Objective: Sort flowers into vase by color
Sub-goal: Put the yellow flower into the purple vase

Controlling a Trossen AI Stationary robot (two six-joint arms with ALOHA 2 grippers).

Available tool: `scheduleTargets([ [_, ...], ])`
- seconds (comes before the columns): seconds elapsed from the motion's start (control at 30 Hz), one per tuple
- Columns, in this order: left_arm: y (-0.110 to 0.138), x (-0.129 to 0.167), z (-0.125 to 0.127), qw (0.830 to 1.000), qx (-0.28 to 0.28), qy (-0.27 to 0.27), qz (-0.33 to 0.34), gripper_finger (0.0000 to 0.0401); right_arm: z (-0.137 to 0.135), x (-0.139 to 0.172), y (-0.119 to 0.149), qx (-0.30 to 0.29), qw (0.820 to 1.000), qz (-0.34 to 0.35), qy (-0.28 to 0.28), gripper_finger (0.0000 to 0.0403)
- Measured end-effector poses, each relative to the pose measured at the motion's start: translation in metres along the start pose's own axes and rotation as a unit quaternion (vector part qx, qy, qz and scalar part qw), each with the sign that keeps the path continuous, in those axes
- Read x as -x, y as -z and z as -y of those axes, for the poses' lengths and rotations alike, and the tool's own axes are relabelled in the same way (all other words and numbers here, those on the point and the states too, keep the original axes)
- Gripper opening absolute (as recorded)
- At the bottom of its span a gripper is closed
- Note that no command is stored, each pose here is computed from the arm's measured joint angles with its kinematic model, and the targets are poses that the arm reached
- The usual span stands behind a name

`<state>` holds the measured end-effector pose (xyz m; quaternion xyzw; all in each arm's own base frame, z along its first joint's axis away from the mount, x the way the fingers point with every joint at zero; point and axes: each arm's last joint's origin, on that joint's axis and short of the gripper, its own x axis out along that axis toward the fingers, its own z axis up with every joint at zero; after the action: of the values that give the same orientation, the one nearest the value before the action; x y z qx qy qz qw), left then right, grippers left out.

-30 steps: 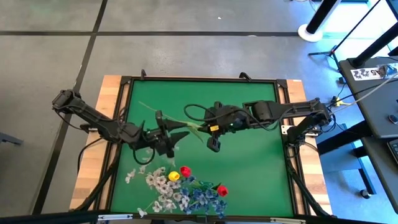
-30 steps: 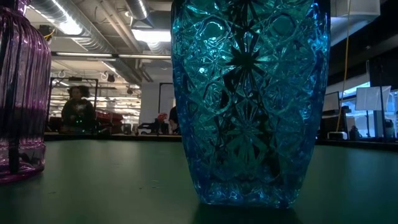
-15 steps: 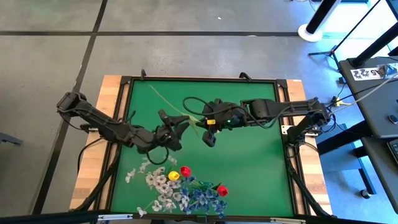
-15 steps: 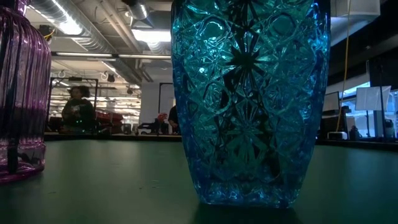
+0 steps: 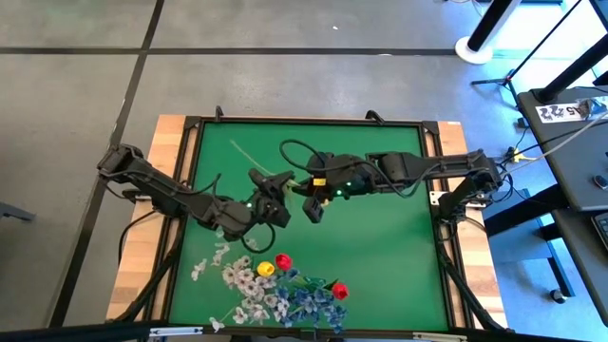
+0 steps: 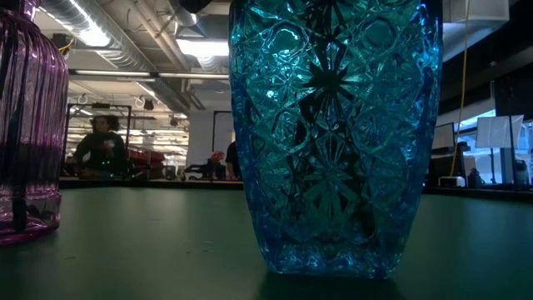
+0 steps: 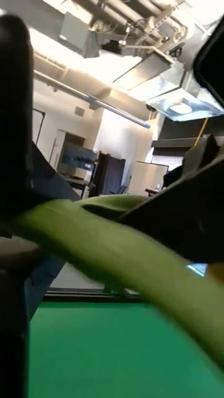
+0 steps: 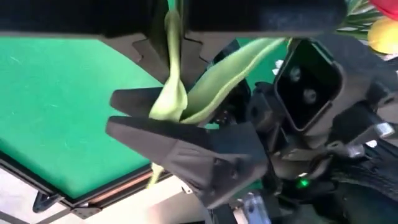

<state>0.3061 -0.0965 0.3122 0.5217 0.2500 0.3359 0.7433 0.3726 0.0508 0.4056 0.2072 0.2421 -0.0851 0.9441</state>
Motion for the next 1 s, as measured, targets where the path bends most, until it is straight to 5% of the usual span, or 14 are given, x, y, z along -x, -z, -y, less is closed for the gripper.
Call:
scheduleTargets([
  [0.2,0.000,0.000,0.000,0.999,0.034,-0.002,-0.005,0.0008,-0.002,0.000,-0.003,0.007,1.000,0.020,-0.006,0.0036],
  [0.4,-0.001,0.012,-0.006,0.998,0.055,0.000,0.008,0.0002,-0.010,0.005,-0.010,0.040,0.997,0.053,-0.045,0.0107],
  [0.73,0.033,0.076,-0.094,0.968,0.237,0.009,0.078,0.0001,-0.067,0.082,-0.015,0.196,0.950,0.220,-0.099,0.0204],
  [0.87,0.052,0.112,-0.114,0.923,0.344,0.080,0.152,0.0000,-0.096,0.105,0.001,0.253,0.929,0.259,-0.077,0.0208],
  [1.0,0.063,0.150,-0.120,0.824,0.422,0.242,0.289,0.0000,-0.116,0.116,0.024,0.282,0.925,0.247,-0.064,0.0209],
])
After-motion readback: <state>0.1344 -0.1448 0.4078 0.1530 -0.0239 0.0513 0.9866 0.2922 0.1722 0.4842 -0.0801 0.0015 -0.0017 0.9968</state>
